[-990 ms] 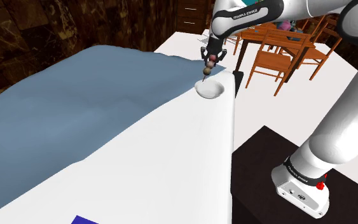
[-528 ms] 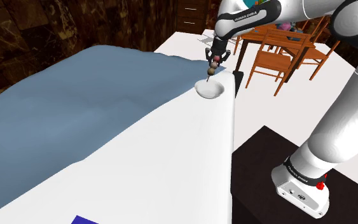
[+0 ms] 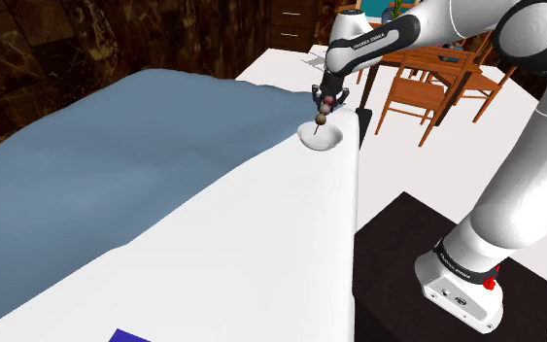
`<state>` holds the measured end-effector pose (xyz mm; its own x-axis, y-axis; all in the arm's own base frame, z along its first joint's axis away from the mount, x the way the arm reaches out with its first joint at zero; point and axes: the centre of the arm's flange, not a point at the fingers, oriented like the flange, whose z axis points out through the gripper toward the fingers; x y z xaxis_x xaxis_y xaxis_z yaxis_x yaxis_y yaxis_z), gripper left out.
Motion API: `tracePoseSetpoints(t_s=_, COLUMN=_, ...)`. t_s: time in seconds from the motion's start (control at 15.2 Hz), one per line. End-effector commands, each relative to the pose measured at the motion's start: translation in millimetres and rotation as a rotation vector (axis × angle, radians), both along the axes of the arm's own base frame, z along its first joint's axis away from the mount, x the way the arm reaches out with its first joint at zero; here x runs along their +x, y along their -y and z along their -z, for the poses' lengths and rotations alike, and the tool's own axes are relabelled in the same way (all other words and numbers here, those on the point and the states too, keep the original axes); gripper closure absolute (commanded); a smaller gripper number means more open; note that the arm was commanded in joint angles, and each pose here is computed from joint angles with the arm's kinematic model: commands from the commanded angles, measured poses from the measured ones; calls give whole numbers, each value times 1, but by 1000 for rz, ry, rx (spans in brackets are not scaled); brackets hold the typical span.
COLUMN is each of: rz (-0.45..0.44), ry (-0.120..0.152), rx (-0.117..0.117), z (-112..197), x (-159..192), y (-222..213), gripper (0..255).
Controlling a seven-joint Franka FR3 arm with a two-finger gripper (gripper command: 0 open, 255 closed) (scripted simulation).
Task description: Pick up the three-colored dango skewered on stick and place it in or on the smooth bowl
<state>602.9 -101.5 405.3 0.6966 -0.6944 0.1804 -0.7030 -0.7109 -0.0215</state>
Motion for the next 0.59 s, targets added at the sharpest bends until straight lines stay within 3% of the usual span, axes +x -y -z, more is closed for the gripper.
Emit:
tracePoseSetpoints(t_s=0.0, rz=0, ry=1, rx=0, z=10, x=0, y=0, gripper=255)
tracePoseSetpoints(t_s=0.53, rz=0, ry=1, rx=0, z=35, x=0, y=0, gripper=255)
